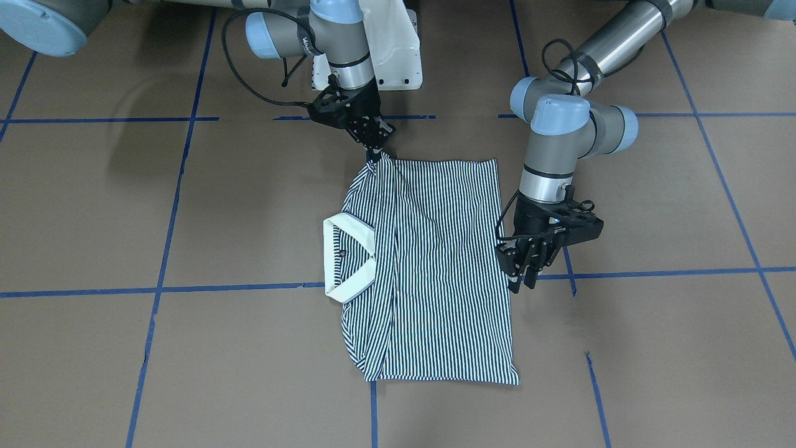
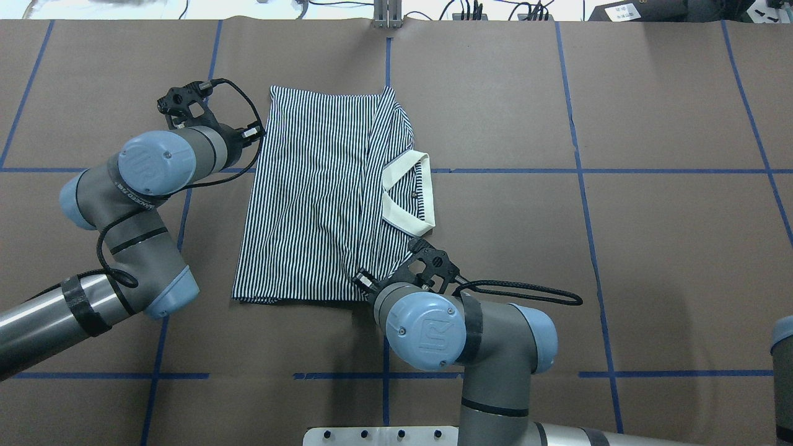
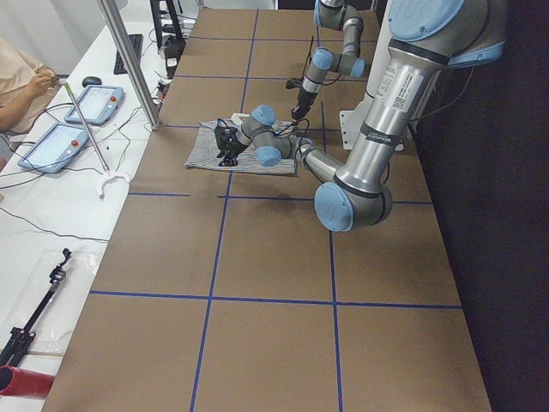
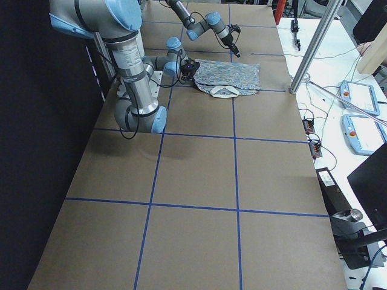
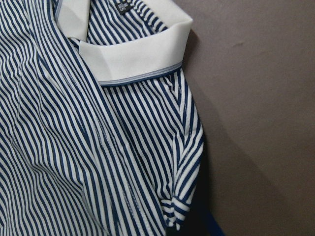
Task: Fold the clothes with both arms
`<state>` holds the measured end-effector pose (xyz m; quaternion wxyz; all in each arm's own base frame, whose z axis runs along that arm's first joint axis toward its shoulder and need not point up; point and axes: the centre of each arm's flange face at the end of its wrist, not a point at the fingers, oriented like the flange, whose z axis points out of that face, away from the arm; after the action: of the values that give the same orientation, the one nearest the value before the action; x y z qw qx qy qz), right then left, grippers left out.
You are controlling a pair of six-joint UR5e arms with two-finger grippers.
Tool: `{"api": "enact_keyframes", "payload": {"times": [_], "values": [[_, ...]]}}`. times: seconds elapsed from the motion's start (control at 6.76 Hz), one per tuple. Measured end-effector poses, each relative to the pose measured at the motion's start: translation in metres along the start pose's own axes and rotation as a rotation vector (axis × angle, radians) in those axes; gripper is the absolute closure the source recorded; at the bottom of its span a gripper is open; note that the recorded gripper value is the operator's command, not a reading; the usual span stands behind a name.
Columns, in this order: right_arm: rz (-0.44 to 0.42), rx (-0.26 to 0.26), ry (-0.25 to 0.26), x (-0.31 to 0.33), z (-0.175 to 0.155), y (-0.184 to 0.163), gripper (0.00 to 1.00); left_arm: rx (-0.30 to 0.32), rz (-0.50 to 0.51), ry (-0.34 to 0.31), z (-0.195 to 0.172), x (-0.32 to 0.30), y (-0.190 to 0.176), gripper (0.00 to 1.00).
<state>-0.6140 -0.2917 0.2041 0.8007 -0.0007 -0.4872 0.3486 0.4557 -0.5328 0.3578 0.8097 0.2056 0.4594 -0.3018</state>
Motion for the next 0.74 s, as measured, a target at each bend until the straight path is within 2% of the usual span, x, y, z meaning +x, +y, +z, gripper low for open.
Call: {"api": "enact_keyframes", "payload": {"times": [0.15, 0.44, 0.59, 0.74], "values": [[0.0, 0.003, 0.005, 0.011, -0.012, -0.009, 1.0, -0.07, -0.067, 0.02, -0.021, 0.008, 0.035, 0.56], [-0.003, 0.008, 0.007, 0.025, -0.023, -0.015, 1.0, -0.219, -0.171, 0.015, -0.095, 0.003, 0.115, 0.53], [-0.005, 0.011, 0.004, 0.026, -0.027, -0.014, 1.0, -0.277, -0.211, -0.012, -0.129, -0.004, 0.139, 0.49], [-0.006, 0.012, 0.002, 0.027, -0.03, -0.014, 1.0, -0.323, -0.235, -0.058, -0.147, -0.011, 0.159, 0.45]]}}
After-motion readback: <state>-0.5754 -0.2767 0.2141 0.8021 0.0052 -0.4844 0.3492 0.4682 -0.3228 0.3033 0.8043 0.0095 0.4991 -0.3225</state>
